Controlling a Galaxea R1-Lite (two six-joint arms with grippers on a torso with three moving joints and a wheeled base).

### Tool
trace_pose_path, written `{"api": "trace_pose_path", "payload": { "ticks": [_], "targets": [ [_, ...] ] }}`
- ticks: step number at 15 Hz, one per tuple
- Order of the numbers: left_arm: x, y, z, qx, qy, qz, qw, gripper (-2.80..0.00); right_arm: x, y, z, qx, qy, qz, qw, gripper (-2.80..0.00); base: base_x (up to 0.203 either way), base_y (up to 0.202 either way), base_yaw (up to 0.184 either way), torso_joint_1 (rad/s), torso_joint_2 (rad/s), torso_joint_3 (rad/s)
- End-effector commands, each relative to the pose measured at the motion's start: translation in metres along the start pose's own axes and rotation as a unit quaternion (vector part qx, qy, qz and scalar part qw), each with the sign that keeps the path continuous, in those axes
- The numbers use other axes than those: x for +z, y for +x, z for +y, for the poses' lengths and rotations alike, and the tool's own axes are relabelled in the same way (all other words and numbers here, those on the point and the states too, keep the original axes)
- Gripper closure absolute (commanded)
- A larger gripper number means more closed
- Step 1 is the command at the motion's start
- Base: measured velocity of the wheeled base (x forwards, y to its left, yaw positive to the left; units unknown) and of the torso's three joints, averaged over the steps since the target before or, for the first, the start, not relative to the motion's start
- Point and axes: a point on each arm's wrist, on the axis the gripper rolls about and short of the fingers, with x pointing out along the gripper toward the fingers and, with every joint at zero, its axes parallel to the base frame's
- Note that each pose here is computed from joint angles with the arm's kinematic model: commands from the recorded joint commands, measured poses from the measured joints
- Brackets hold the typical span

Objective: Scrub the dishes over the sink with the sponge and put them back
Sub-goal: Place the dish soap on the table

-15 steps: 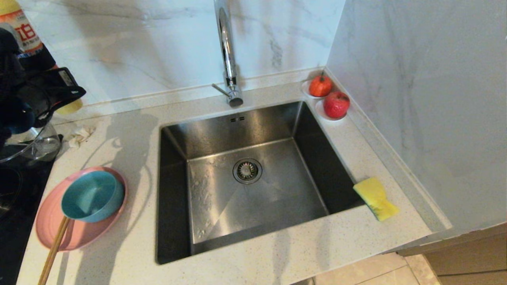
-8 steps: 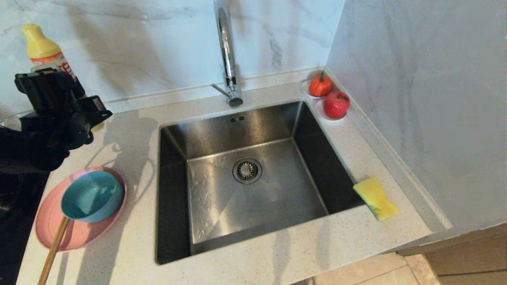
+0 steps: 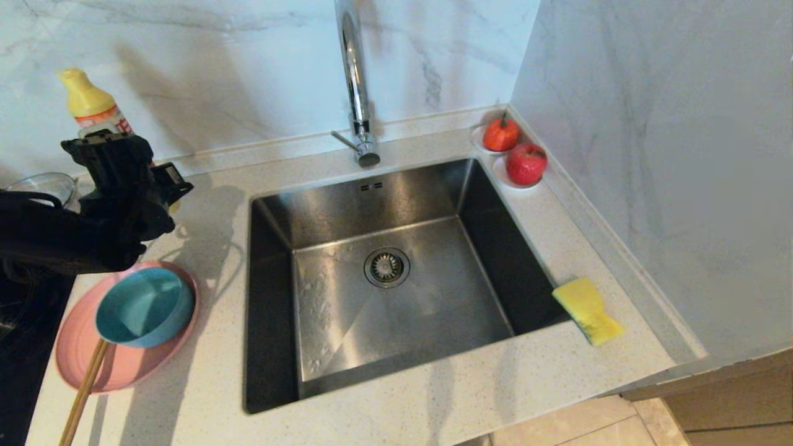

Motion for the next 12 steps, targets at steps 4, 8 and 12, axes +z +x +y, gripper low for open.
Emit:
{"api": "trace_pose_path", "payload": {
  "ticks": [4, 8, 12],
  "targets": [
    [-0.011, 0.019, -0.004, 0.015, -0.018, -0.031, 0.9992, 0.0, 0.0, 0.0, 0.0, -0.001, 0.0, 0.0, 1.0, 0.0, 0.0, 0.0, 0.0, 0.0, 0.0, 0.0],
    [-0.024, 0.029, -0.005, 0.028, -0.015, -0.034, 0.9989, 0.0, 0.0, 0.0, 0.0, 0.0, 0.0, 0.0, 1.0, 0.0, 0.0, 0.0, 0.0, 0.0, 0.0, 0.0],
    [-0.029, 0.038, -0.006, 0.033, -0.017, -0.043, 0.9984, 0.0, 0.0, 0.0, 0.0, 0.0, 0.0, 0.0, 1.0, 0.0, 0.0, 0.0, 0.0, 0.0, 0.0, 0.0]
  ]
}}
